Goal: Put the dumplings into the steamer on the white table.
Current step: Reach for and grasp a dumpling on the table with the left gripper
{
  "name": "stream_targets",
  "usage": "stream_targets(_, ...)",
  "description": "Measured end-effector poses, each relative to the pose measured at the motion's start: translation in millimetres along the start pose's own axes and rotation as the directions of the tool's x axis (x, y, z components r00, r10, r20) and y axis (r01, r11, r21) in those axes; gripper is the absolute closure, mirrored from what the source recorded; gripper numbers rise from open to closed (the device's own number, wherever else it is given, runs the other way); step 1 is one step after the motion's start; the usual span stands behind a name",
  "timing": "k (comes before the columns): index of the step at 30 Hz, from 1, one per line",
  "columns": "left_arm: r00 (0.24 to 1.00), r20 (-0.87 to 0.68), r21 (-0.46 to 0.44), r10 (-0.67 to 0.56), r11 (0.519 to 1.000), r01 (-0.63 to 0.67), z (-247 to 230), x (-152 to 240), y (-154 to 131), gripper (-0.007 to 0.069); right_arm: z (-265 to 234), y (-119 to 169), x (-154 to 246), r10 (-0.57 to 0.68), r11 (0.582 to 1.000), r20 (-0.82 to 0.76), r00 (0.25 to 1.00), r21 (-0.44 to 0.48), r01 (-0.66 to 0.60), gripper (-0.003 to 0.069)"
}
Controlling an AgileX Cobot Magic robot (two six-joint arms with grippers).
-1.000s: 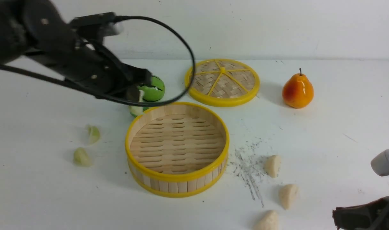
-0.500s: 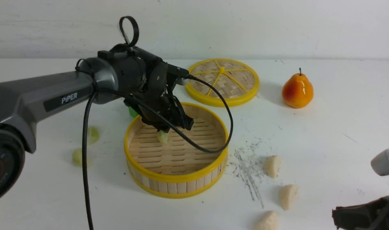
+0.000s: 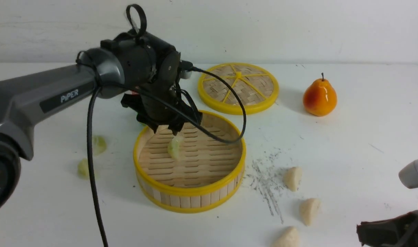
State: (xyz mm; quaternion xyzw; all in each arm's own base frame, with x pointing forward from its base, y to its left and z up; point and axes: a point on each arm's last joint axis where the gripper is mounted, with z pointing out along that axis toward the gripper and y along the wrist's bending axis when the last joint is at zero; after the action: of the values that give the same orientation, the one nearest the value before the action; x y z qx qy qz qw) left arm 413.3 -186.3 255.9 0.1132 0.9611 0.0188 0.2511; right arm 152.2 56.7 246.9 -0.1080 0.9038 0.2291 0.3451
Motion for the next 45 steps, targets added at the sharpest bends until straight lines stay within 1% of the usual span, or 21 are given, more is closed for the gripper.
stream_targets(3,0.998,0.055,-0.027,-0.024,0.999,0.025,-41.1,-3.5,14.3,0.0293,0.0,0.0,0.0,0.001,1.0,0.0,1.0,0.0,-0.001,0.0613)
stream_targets(4,0.998,0.064,-0.027,-0.03,0.999,0.031,-46.7,-5.1,16.0,0.0294,0.0,0.0,0.0,0.001,1.0,0.0,1.0,0.0,-0.001,0.0613)
stream_targets(5,0.994,0.091,-0.031,-0.053,0.998,0.056,-64.9,-4.6,26.7,0.0305,0.0,0.0,0.0,0.001,1.0,0.0,1.0,0.0,-0.001,0.0612)
stream_targets(6,0.993,0.097,-0.034,-0.06,0.997,0.064,-69.5,-3.9,30.6,0.0309,0.0,0.0,0.0,0.001,1.0,0.0,1.0,0.0,-0.001,0.0612)
stream_targets(7,0.989,0.107,-0.048,-0.1,0.993,0.106,-82.2,1.5,49.3,0.0318,0.0,0.0,0.0,0.001,1.0,0.0,1.0,0.0,-0.001,0.061)
stream_targets(8,0.989,0.099,-0.05,-0.106,0.992,0.112,-81.4,3.9,51.7,0.0321,0.0,0.0,0.0,0.001,1.0,0.0,1.0,0.0,-0.001,0.061)
stream_targets(9,0.983,0.089,-0.064,-0.16,0.984,0.166,-83.6,13.2,72.3,0.0328,0.0,0.0,0.0,0.001,1.0,0.0,1.0,0.0,-0.001,0.0608)
stream_targets(11,0.964,0.052,-0.071,-0.263,0.961,0.266,-74.7,34.4,99.3,0.0336,0.0,0.1,-0.1,0.002,1.0,0.001,1.0,-0.001,-0.002,0.0604)
stream_targets(12,0.957,0.039,-0.072,-0.288,0.954,0.29,-69.4,40.9,105.7,0.0337,0.0,0.1,-0.1,0.003,1.0,0.001,1.0,-0.002,-0.003,0.0603)
stream_targets(13,0.936,-0.001,-0.08,-0.352,0.933,0.351,-54.1,57.5,116.2,0.0337,0.0,0.2,-0.2,0.004,1.0,0.002,1.0,-0.003,-0.004,0.0602)
stream_targets(14,0.931,0.003,-0.08,-0.366,0.928,0.365,-52.0,59.3,119.8,0.0337,0.0,0.3,-0.2,0.006,1.0,0.003,1.0,-0.004,-0.006,0.0601)
stream_targets(16,0.884,-0.042,-0.096,-0.466,0.882,0.461,-26.1,85.4,130.4,0.0337,0.0,0.5,-0.4,0.009,1.0,0.004,1.0,-0.005,-0.009,0.0599)
stream_targets(18,0.851,-0.058,-0.102,-0.522,0.851,0.515,-6.5,101.5,132.3,0.0337,0.0,0.4,-0.4,0.009,1.0,0.005,1.0,-0.005,-0.009,0.0597)
stream_targets(23,0.832,-0.058,-0.091,-0.552,0.832,0.547,17.0,108.3,129.2,0.0336,0.0,0.4,-0.4,0.009,1.0,0.005,1.0,-0.005,-0.009,0.0595)
stream_targets(26,0.82,-0.031,-0.068,-0.572,0.819,0.569,29.8,105.8,128.1,0.0308,0.0,0.4,-0.4,0.009,1.0,0.005,1.0,-0.005,-0.009,0.0592)
stream_targets(30,0.827,0.009,-0.044,-0.563,0.826,0.563,36.7,102.1,128.0,0.0256,0.0,0.4,-0.4,0.009,1.0,0.005,1.0,-0.005,-0.009,0.0589)
stream_targets(33,0.834,0.015,-0.045,-0.551,0.833,0.551,41.1,102.1,128.2,0.0247,0.0,0.4,-0.5,0.009,1.0,0.006,1.0,-0.004,-0.009,0.0587)
stream_targets(36,0.843,-0.001,-0.062,-0.537,0.842,0.536,48.2,104.9,128.3,0.027,0.0,0.3,-0.7,0.01,1.0,0.008,1.0,-0.003,-0.01,0.0583)
stream_targets(38,0.847,-0.023,-0.076,-0.532,0.845,0.529,54.2,108.1,128.1,0.0316,0.0,0.3,-0.7,0.01,1.0,0.008,1.0,-0.003,-0.01,0.0583)
stream_targets(43,0.854,-0.019,-0.081,-0.52,0.852,0.517,55.1,107.6,128.6,0.0456,0.0,0.3,-0.7,0.01,1.0,0.008,1.0,-0.003,-0.01,0.0583)
stream_targets(45,0.856,-0.018,-0.083,-0.517,0.853,0.514,54.2,106.1,129.1,0.0456,0.0,0.3,-0.7,0.01,1.0,0.008,1.0,-0.003,-0.01,0.0583)
